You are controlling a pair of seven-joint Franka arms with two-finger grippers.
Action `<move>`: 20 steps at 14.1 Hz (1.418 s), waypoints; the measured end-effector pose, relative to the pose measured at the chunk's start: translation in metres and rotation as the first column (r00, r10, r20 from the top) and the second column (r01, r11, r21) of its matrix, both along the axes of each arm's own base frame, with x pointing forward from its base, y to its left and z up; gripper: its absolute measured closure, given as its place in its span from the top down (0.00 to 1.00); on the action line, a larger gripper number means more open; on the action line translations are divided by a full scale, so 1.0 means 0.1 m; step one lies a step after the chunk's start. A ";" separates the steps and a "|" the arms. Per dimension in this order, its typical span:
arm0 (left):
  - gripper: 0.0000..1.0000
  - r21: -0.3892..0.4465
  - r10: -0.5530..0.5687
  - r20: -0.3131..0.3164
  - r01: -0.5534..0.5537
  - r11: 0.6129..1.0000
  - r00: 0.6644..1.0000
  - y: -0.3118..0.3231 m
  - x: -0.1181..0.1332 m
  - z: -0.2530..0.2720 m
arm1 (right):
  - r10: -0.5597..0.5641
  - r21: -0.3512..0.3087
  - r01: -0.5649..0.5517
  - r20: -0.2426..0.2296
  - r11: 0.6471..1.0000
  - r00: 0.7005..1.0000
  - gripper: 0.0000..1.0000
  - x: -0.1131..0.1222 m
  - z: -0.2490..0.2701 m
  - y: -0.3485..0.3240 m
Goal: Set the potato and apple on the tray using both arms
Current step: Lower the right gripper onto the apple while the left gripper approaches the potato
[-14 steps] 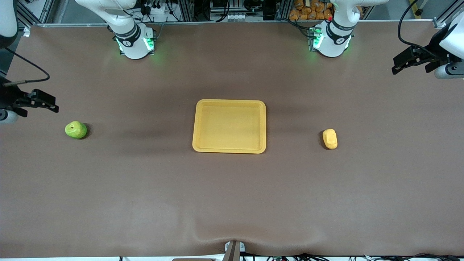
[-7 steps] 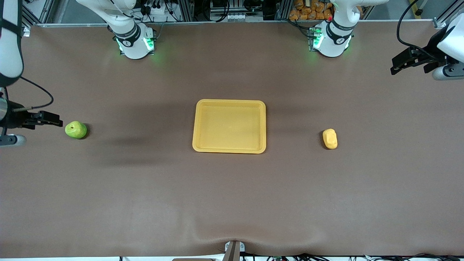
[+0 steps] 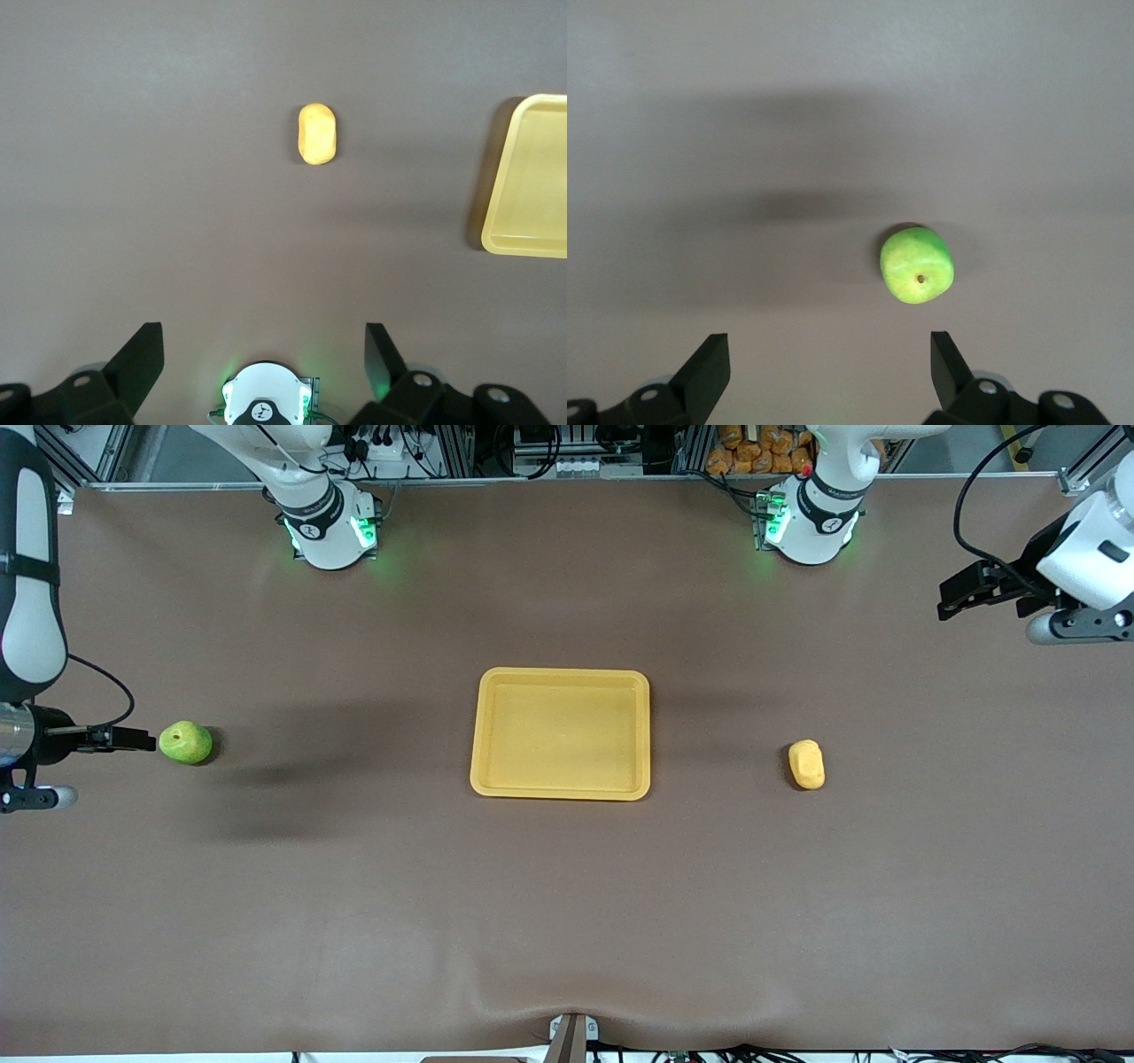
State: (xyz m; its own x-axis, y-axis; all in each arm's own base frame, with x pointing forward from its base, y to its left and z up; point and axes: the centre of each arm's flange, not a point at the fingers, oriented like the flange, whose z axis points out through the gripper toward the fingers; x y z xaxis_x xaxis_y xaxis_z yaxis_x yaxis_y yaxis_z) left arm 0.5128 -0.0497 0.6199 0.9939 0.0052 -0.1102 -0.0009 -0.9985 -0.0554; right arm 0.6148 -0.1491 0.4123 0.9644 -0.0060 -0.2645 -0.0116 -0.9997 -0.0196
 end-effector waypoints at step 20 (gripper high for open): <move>1.00 0.013 0.067 0.013 -0.067 0.998 0.998 -0.27 0.02 -1.56 | -0.115 0.004 0.115 -0.017 0.993 0.993 1.00 -0.39 -1.54 -0.71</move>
